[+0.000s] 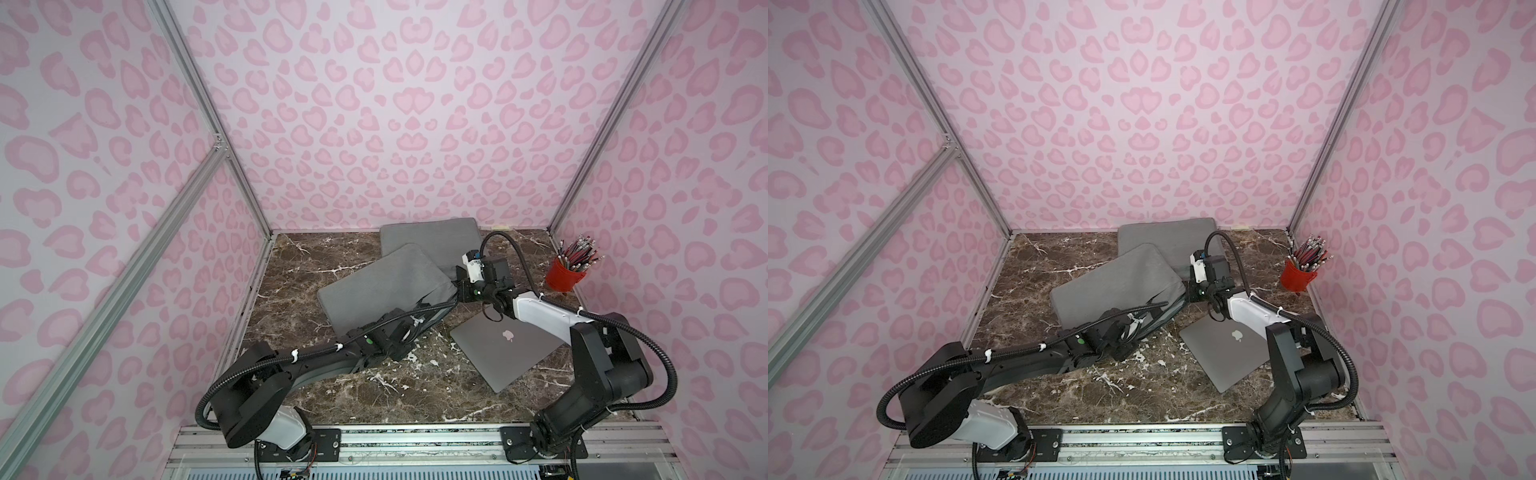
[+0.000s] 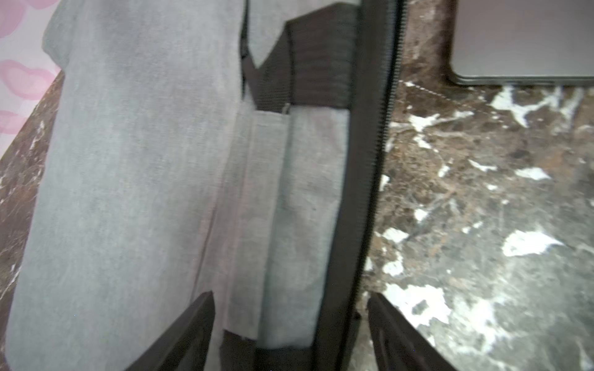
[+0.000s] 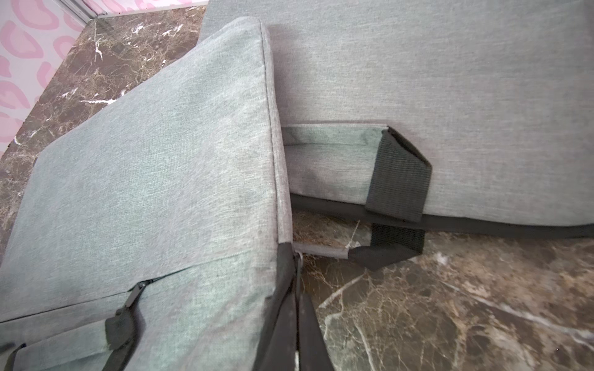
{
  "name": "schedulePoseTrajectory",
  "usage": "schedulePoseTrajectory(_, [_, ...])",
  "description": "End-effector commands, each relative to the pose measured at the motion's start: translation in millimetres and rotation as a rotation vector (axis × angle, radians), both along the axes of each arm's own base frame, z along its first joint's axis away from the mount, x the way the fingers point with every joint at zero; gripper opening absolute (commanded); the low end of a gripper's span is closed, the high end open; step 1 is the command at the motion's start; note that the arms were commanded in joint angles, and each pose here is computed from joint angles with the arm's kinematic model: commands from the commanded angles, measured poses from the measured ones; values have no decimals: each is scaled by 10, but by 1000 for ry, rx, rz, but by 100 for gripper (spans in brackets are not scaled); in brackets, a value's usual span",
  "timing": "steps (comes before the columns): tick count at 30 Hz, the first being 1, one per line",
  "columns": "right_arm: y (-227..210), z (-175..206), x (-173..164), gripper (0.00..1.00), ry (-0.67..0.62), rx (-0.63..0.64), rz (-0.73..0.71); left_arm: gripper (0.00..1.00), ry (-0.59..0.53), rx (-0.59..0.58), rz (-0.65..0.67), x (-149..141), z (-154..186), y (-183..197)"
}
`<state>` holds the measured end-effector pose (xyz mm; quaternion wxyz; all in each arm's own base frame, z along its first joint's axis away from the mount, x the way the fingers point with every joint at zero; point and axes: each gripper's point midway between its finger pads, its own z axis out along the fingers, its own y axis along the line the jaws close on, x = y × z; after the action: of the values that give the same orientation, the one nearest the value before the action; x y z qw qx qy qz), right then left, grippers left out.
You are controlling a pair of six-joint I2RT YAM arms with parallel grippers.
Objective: Open the zippered laptop bag and take out the laptop
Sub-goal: Open the bag flap on the zippered laptop bag.
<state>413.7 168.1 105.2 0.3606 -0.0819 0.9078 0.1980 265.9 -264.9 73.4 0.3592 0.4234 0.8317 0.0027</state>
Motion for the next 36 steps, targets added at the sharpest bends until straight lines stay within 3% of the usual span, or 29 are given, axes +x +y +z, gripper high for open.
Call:
schedulePoseTrajectory(1, [-15, 52, 79, 0, -29, 3, -24, 78, -52, 13, 31, 105, -5, -8])
schedulePoseTrajectory(5, [-15, 61, 81, 0, -32, 8, -26, 78, -95, 82, 98, 221, -68, 86])
schedulePoseTrajectory(9, [-13, 53, 74, 0, -31, 9, -24, 77, -161, 51, 174, 315, 80, 155])
schedulePoseTrajectory(15, [-19, 33, 59, 0, -28, 7, -22, 64, -191, 38, 216, 364, 152, 209])
schedulePoseTrajectory(21, [-11, 50, 45, 0, -31, 15, -20, 61, -177, 96, 231, 398, -11, 250])
schedulePoseTrajectory(24, [-8, 51, 47, 0, -28, 15, -21, 27, -174, 100, 236, 432, -4, 220])
schedulePoseTrajectory(25, [-10, 50, 47, 0, -26, 16, -23, 8, -161, 113, 234, 418, -7, 230])
schedulePoseTrajectory(26, [-10, 51, 44, 0, -24, 16, -24, 1, -166, 108, 250, 431, 39, 237])
schedulePoseTrajectory(29, [-22, 61, 29, 2, -14, 17, -31, 1, -189, 63, 274, 465, 274, 223])
schedulePoseTrajectory(36, [-163, 213, -120, 29, 25, 59, -148, 1, -138, -89, 267, 408, 713, 125])
